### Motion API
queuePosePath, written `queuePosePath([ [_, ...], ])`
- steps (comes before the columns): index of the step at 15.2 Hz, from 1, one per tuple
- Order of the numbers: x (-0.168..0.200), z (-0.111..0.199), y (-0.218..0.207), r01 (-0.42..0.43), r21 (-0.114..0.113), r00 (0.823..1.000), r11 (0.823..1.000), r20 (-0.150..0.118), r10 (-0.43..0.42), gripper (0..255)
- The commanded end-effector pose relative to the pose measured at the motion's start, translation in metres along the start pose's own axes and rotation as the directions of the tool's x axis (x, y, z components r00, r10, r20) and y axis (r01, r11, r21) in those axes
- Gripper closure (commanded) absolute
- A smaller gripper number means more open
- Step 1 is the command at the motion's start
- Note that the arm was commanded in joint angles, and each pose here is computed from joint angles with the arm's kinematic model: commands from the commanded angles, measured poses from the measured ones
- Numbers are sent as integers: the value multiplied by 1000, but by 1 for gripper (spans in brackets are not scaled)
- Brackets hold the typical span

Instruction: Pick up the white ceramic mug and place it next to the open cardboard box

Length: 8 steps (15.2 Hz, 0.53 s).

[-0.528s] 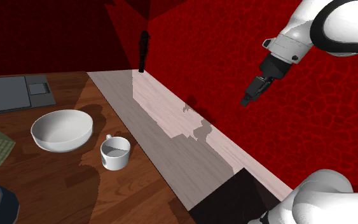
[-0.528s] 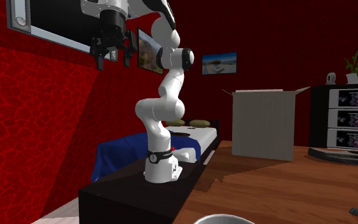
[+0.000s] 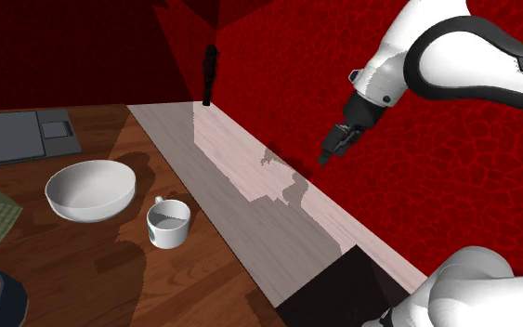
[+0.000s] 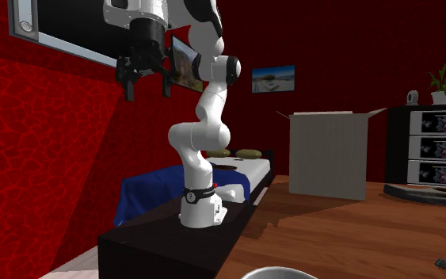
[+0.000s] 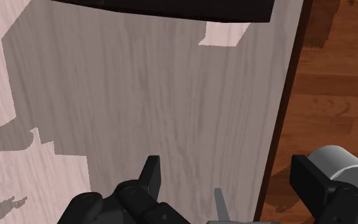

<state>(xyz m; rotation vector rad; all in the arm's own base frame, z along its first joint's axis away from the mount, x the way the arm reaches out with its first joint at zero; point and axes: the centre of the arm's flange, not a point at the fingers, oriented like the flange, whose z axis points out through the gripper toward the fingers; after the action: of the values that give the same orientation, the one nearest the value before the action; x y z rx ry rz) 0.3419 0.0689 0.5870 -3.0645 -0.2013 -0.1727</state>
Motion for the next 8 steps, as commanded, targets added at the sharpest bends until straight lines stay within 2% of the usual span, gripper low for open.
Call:
queuePosePath([
  [1,12,18,-17,0,1,1000,1000,-3,0,0],
  [8,57,76,-73,3,2,1000,1000,-8,-3,0],
])
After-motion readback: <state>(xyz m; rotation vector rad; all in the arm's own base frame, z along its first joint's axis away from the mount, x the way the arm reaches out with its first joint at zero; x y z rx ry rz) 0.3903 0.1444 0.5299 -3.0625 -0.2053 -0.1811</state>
